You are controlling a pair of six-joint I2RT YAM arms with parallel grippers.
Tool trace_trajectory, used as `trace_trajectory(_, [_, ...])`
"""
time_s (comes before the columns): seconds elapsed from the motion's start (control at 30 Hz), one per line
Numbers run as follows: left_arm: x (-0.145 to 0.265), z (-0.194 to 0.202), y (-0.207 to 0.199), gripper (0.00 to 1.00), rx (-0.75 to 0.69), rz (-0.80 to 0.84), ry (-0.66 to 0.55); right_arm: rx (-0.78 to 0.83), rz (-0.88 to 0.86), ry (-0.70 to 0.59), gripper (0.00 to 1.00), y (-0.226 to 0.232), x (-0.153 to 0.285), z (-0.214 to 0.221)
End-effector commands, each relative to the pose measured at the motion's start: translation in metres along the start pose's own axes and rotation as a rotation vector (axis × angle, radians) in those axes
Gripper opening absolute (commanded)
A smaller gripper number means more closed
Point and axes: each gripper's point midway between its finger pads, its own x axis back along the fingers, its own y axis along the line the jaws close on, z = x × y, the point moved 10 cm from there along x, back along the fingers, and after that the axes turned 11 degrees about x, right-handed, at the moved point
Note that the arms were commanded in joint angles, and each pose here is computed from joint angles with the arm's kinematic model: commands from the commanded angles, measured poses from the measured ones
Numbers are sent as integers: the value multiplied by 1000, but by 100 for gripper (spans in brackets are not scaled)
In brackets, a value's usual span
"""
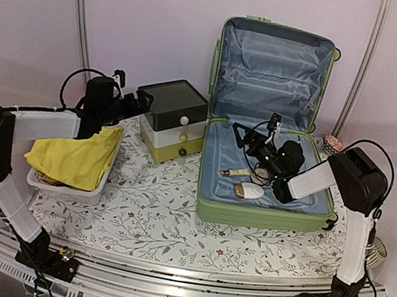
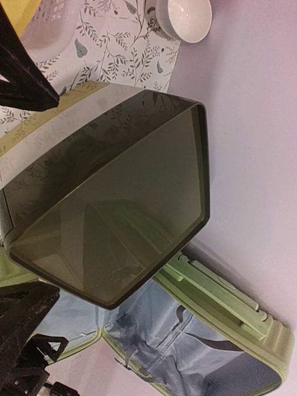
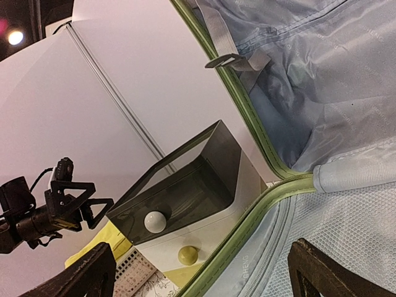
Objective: Open, take out, and arrange the luggage
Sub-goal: Move the storage box to the center of the board.
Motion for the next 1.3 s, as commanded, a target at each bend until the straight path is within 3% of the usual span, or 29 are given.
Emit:
trace_trajectory(0.0, [-3,-5,0,98,8,48,-2,12,-26,-18,99,15,2,-15])
trace_trajectory(0.47, [-1,-17,10,98,6,43,-31,-26,-9,12,99,11,2,-13])
trace_trajectory(0.73, [20,-30,15,98,-28,-6,-32,3,58,83,99,3,8,-26])
trace_trajectory(1.1, [69,-48,8,98,-60,-36,7,184,155,324,99,10,2,-46])
trace_trajectory(1.27, [83,-52,13,98,-42,-37,98,268,206,427,99,12,-10,-63])
